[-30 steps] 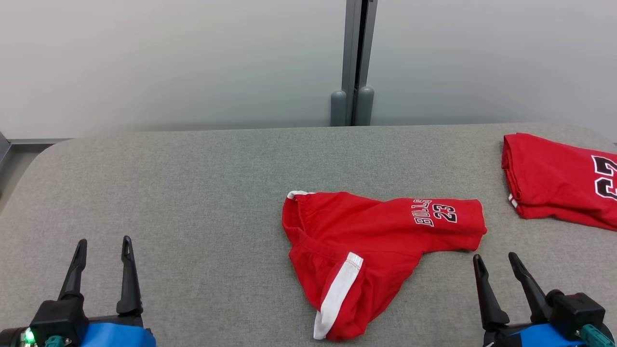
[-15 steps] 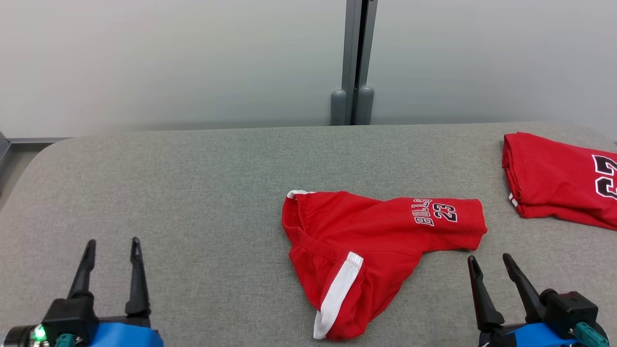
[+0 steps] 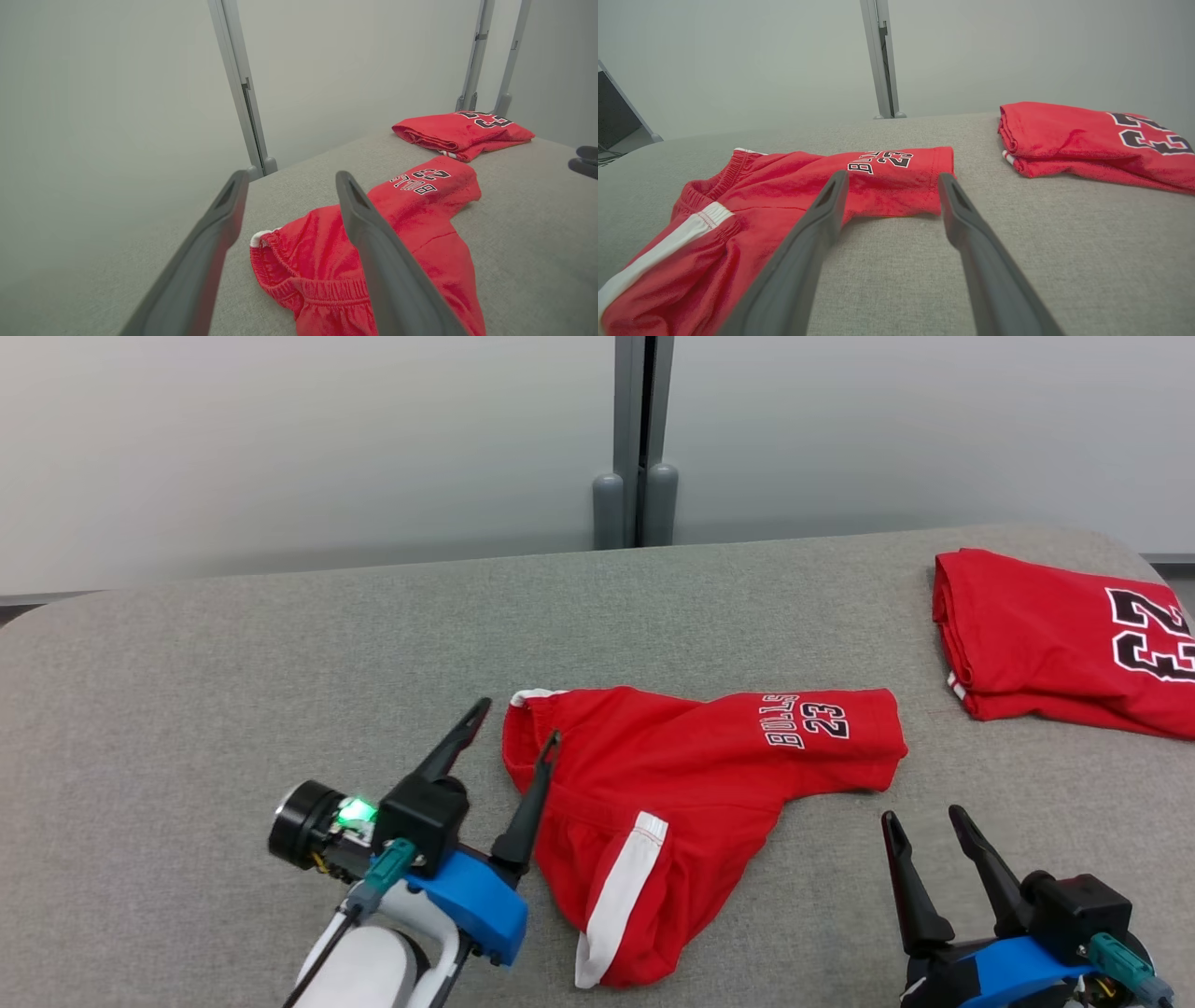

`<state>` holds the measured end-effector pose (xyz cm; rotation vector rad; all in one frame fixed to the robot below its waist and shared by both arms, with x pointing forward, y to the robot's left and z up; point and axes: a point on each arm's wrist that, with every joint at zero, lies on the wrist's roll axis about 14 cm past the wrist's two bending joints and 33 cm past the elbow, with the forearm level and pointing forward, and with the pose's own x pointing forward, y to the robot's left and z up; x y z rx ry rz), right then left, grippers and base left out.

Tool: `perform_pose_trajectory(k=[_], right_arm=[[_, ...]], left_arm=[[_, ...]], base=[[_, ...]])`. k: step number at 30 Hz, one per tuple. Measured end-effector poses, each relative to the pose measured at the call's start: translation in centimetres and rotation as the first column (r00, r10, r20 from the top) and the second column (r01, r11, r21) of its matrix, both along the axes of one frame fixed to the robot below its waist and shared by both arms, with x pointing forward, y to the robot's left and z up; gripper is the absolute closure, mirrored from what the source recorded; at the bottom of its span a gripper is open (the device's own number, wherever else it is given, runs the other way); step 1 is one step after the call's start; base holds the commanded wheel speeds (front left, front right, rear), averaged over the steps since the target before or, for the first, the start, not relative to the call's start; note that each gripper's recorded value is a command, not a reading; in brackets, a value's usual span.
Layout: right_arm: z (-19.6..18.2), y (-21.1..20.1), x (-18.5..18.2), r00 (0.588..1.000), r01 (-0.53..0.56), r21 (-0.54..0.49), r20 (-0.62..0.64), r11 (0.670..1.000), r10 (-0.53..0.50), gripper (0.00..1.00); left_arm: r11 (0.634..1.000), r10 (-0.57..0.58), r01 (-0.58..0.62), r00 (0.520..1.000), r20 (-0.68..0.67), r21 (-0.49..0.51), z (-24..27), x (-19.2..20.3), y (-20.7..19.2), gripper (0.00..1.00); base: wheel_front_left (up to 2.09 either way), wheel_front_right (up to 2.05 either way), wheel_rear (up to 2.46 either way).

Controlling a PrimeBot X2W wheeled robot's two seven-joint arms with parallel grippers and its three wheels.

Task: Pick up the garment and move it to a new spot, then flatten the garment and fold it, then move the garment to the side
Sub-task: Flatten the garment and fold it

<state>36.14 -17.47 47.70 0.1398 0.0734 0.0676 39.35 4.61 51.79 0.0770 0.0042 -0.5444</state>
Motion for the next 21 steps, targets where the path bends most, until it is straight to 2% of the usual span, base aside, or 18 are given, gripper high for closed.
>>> perform_pose_trajectory(k=[4, 10, 17, 21], right_arm=[[-0.2, -0.7, 0.0, 1.000, 0.022, -0.001, -0.008, 1.000, -0.022, 0.00], [-0.6, -1.9, 0.0, 0.998, 0.060, -0.002, -0.017, 0.998, -0.060, 0.00], [-0.9, -2.7, -0.2, 0.996, 0.086, -0.003, -0.025, 0.996, -0.086, 0.00], [-0.9, -2.9, -0.3, 0.996, 0.091, -0.003, -0.025, 0.996, -0.091, 0.00]], left_arm=[[0.992, -0.112, 0.117, 0.989, -0.092, 0.050, -2.5, -0.2, -3.4, 0.00], [0.958, -0.219, 0.259, 0.940, -0.261, 0.126, -7.0, -1.6, -6.5, 0.00], [0.909, -0.254, 0.372, 0.850, -0.462, 0.185, -12.0, -4.4, -7.6, 0.00], [0.896, -0.245, 0.398, 0.812, -0.529, 0.195, -13.8, -5.4, -7.4, 0.00]], base=[[0.00, 0.00, 0.00], [0.00, 0.00, 0.00], [0.00, 0.00, 0.00], [0.00, 0.00, 0.00]])
